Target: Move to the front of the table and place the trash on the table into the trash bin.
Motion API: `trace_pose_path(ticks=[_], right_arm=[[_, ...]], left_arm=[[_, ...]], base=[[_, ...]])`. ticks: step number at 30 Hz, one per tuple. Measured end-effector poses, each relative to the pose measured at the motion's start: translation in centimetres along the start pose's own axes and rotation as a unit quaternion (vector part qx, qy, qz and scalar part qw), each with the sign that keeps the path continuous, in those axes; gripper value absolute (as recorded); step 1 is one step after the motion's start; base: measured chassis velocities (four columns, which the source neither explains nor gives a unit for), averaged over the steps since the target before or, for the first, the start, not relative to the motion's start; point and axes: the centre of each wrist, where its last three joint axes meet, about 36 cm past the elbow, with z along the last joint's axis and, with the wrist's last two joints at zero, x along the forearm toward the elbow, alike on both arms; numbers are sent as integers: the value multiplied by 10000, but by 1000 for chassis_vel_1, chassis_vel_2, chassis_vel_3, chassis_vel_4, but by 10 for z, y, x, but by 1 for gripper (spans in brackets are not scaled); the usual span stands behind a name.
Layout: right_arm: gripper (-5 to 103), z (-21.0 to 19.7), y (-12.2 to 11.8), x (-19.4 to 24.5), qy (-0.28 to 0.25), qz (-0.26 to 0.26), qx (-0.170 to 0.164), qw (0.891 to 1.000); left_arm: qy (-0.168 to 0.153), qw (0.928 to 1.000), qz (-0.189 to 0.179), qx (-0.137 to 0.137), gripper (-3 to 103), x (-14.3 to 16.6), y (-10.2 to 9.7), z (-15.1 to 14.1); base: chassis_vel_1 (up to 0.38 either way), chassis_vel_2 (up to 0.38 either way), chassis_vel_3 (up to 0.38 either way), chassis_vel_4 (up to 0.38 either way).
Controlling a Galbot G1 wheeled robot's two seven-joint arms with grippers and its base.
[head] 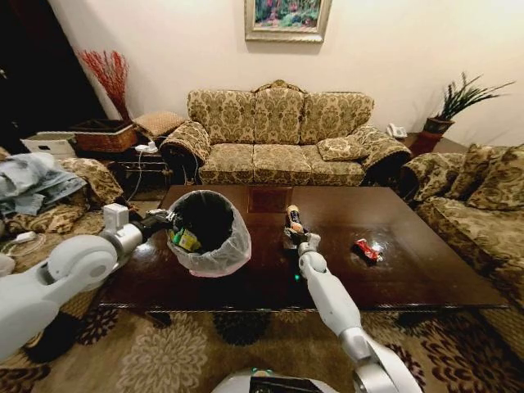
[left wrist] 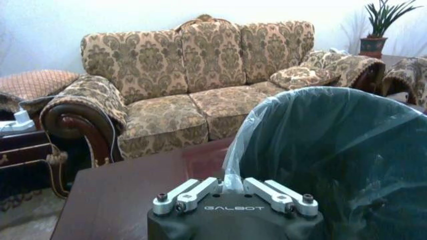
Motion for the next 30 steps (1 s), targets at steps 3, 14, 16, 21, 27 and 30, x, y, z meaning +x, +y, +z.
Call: trace_pose_path(ticks=[3,14,16,21,27,30], right_arm=[[88,0,-2,-2,17,11,35,10000],[54,-4,-2,-4,48,-18,88,9999],[48,-5,-7,-5,58,5,100,9999],[38,-7,-13,-2,52,24,56,10000],[35,4,-11,38,-1228,-467,81,9913],[35,-1,-6,68,-1586,-862,79,9835]], left_arm=[[-2,10000,2,13,2,0,0,0],[-7,10000,-17,25,2,0,0,4],[-11,10000,-18,2,2,0,1,3],[-7,10000,-37,-18,2,0,3,3],[-12,9997,-135,-178,2,-3,12,7],[0,9997,-152,-181,2,-4,14,10]], base=[[0,0,0,0],[0,0,0,0],[0,0,0,0],[0,0,0,0],[0,0,0,0],[0,0,0,0]])
